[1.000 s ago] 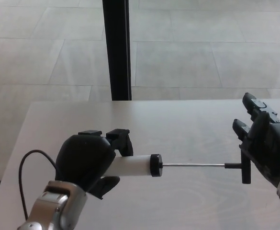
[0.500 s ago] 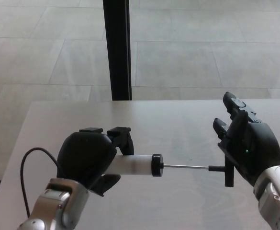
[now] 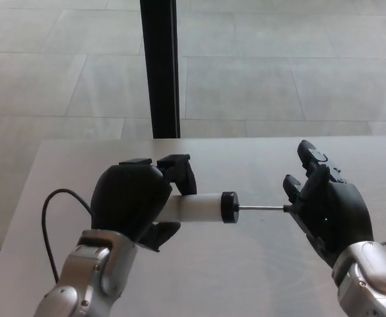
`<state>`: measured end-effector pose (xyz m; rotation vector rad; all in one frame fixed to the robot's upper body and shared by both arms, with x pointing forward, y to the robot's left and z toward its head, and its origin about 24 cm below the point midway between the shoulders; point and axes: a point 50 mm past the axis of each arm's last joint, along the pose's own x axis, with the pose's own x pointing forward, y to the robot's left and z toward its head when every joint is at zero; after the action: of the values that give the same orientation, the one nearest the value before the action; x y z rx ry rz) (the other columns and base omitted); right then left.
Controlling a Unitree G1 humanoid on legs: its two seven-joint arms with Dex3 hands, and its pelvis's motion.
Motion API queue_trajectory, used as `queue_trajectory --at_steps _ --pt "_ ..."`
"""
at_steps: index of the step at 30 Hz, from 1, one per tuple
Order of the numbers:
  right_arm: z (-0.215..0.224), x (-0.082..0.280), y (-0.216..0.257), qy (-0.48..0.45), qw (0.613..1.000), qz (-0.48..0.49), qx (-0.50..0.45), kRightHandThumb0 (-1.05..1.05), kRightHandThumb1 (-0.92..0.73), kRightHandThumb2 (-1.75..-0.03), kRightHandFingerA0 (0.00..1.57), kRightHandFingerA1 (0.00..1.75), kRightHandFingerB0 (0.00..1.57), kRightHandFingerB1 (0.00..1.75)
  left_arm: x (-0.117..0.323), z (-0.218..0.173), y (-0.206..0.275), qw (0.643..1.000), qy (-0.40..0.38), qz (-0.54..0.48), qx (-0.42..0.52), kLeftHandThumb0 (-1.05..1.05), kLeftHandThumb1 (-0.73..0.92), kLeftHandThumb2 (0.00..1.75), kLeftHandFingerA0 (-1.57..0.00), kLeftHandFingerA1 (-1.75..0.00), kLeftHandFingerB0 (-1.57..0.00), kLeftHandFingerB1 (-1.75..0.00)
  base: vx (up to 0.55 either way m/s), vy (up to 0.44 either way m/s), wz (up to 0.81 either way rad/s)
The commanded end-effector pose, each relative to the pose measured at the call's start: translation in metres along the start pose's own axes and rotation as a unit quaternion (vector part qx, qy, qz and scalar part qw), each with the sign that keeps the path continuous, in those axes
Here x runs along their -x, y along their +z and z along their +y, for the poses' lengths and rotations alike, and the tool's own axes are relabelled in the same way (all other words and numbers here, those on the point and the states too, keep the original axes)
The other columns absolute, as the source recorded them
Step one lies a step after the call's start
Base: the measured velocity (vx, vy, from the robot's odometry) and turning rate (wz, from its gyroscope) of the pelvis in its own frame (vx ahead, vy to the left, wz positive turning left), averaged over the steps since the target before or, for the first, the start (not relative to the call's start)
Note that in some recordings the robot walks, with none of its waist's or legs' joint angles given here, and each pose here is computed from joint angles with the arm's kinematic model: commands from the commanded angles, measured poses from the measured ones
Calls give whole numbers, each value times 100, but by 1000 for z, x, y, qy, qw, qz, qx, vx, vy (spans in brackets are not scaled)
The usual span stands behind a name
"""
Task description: The robot uses its left hand to lift the air pump kept on the middle of the desk and use the right hand to compress the handle
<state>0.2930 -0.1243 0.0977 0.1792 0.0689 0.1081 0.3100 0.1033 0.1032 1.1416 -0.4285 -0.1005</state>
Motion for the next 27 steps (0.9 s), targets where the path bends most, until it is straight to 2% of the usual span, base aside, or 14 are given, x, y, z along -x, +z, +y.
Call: queue_trajectory --at_steps 1,4,6,8,11,14,16,17,18,19,21,22,23,27 --pt "9 -6 10 -15 1000 -20 -6 -100 -92 -131 0 9 0 3 -8 0 8 1000 27 9 -12 -13 47 112 -98 -175 -77 -155 0 0 0" --pt "10 -8 14 -13 1000 -24 -1 -104 -92 -131 0 5 0 0 -8 -2 11 1000 14 12 -12 -11 46 118 -98 -175 -75 -159 0 0 0" --pt "11 -10 19 -8 999 -29 24 -103 -92 -133 0 7 0 1 -7 -4 13 1000 -3 12 -22 -12 52 111 -93 -175 -69 -161 0 0 0" --pt "11 -13 26 -6 998 -32 48 -102 -92 -133 0 6 0 1 -6 -6 13 1000 3 -1 -25 -12 49 115 -96 -175 -75 -152 0 0 0" --pt "12 -16 32 -9 998 -35 57 -98 -92 -132 0 8 0 5 -6 -5 14 999 -4 0 -34 -14 50 113 -95 -175 -73 -155 0 0 0" --pt "14 -18 36 -6 996 -44 81 -91 -92 -131 0 14 0 13 -6 -5 15 999 -11 -1 -38 -13 56 104 -92 -175 -70 -153 0 0 0" --pt "15 -20 38 -2 995 -47 93 -91 -92 -131 0 14 0 13 -7 -3 16 999 -5 -4 -43 -13 56 104 -92 -175 -70 -153 0 0 0" --pt "15 -20 38 5 995 -48 92 -96 -92 -130 0 13 0 10 -8 -3 16 999 -3 -6 -45 -13 51 112 -95 -175 -74 -152 0 0 0" --pt "16 -20 37 15 994 -50 91 -96 -92 -130 0 13 0 10 -8 -2 16 999 1 -9 -48 -13 51 112 -95 -175 -74 -152 0 0 0" --pt "16 -20 36 16 994 -45 97 -98 -92 -130 0 12 0 9 -9 -2 16 999 -1 -9 -49 -15 53 109 -95 -175 -74 -148 0 0 0" --pt "17 -20 33 22 994 -26 103 -104 -92 -132 0 10 0 3 -10 0 16 998 5 -11 -54 -14 49 115 -99 -175 -78 -142 0 0 0" --pt "17 -20 31 27 992 -21 121 -103 -92 -132 0 13 0 7 -12 2 17 998 8 -14 -53 -14 48 116 -99 -175 -80 -136 0 0 0" --pt "17 -21 30 26 991 -18 129 -104 -92 -133 0 11 0 7 -13 2 17 998 7 -14 -55 -16 53 112 -97 -175 -76 -141 0 0 0" --pt "16 -23 27 21 989 -3 148 -103 -92 -132 0 12 0 9 -21 10 21 997 22 -28 -62 -15 52 110 -96 -175 -74 -149 0 0 0"
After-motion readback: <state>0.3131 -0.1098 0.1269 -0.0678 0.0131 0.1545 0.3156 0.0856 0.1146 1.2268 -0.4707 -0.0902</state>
